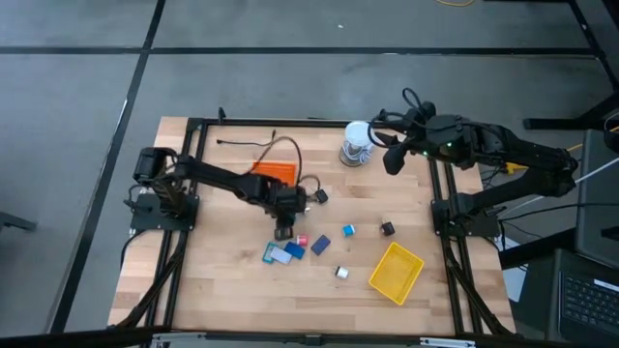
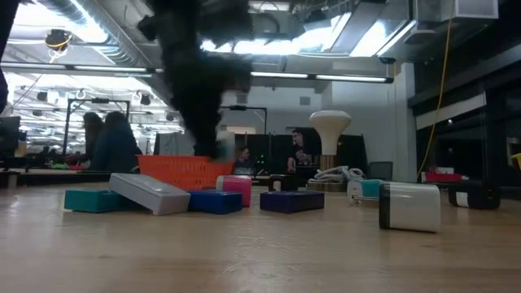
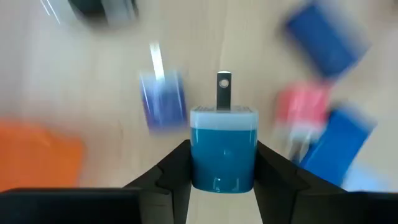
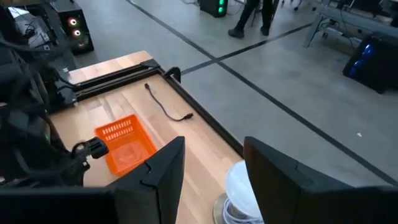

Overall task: Pick & Place Office items
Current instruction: Put the left blue charger adapter into the orange basket

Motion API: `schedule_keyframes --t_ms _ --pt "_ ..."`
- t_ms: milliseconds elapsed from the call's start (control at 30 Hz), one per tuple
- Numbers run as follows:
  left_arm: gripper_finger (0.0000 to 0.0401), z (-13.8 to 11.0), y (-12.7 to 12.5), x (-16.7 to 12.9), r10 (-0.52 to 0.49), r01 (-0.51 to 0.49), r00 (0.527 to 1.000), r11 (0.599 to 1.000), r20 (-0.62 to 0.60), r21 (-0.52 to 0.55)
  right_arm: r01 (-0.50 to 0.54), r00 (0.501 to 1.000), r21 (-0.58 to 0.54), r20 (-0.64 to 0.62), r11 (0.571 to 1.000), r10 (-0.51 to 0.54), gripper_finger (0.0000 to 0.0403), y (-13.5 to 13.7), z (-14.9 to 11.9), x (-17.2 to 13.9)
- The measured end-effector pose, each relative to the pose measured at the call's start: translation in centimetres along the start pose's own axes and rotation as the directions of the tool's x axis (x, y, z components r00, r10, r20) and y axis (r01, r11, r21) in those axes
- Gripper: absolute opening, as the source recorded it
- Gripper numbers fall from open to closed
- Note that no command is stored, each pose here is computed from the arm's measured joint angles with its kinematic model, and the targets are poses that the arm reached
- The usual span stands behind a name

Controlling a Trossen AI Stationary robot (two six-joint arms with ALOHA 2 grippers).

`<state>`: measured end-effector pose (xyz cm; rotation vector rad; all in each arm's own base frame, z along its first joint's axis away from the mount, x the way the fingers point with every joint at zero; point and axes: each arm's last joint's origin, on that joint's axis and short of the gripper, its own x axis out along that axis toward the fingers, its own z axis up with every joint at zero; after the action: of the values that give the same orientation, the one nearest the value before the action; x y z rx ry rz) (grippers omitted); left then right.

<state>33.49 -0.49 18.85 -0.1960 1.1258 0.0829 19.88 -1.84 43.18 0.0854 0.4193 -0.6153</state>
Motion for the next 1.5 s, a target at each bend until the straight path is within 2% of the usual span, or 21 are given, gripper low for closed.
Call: schedule_keyframes --t_ms 100,167,267,333,400,500,667,767,967,1067,1333,1500 --pt "0.0127 2.6 0.5 -3.1 -0.021 0.031 0.982 0.998 0.186 -0.049 0.010 1.000 0.000 0.022 1.000 -0.010 0.0172 -0.2 0.3 0.2" --pt "0.0127 3.8 1.2 -5.2 0.013 0.016 0.953 0.996 0.301 -0.093 0.017 0.999 -0.005 0.036 1.000 -0.017 0.0172 -0.4 0.5 0.3" --pt "0.0127 4.8 2.7 -8.0 0.152 -0.060 0.876 0.976 0.458 -0.209 0.016 0.999 -0.010 0.044 1.000 -0.016 0.0172 -0.7 0.7 0.4" --pt "0.0127 4.9 4.1 -9.7 0.272 -0.117 0.814 0.942 0.513 -0.314 0.018 0.999 -0.010 0.051 1.000 -0.017 0.0172 -0.9 0.8 0.5" --pt "0.0127 4.3 5.5 -10.5 0.377 -0.171 0.766 0.900 0.520 -0.401 0.026 0.998 -0.020 0.056 0.999 -0.024 0.0171 -1.1 0.9 0.6" --pt "0.0127 2.2 7.1 -10.4 0.450 -0.191 0.737 0.854 0.504 -0.484 0.016 0.998 -0.035 0.055 0.999 -0.014 0.0171 -1.3 1.0 0.8" --pt "0.0127 -1.8 7.7 -9.8 0.434 -0.080 0.664 0.851 0.608 -0.520 -0.007 0.999 -0.057 0.044 0.998 0.009 0.0171 -1.9 1.1 1.1" --pt "0.0127 -4.5 7.9 -8.5 0.416 -0.044 0.673 0.848 0.611 -0.529 -0.008 0.999 -0.043 0.043 0.999 0.010 0.0171 -2.2 1.2 1.3" --pt "0.0127 -9.2 9.0 -5.5 0.369 -0.050 0.810 0.817 0.455 -0.574 0.010 0.996 0.021 0.091 1.000 -0.011 0.0171 -2.7 1.7 1.5" --pt "0.0127 -10.0 9.6 -5.0 0.344 -0.056 0.847 0.816 0.405 -0.576 0.017 0.993 0.062 0.114 0.998 -0.024 0.0171 -3.0 2.0 1.6" --pt "0.0128 -11.7 11.6 -4.8 0.262 -0.093 0.928 0.851 0.266 -0.517 0.053 0.985 0.149 0.153 0.987 -0.076 0.0171 -3.5 2.5 1.7" --pt "0.0194 -12.3 12.2 -4.8 0.230 -0.086 0.947 0.856 0.226 -0.511 0.076 0.980 0.164 0.171 0.984 -0.104 0.0171 -3.5 2.7 1.7"
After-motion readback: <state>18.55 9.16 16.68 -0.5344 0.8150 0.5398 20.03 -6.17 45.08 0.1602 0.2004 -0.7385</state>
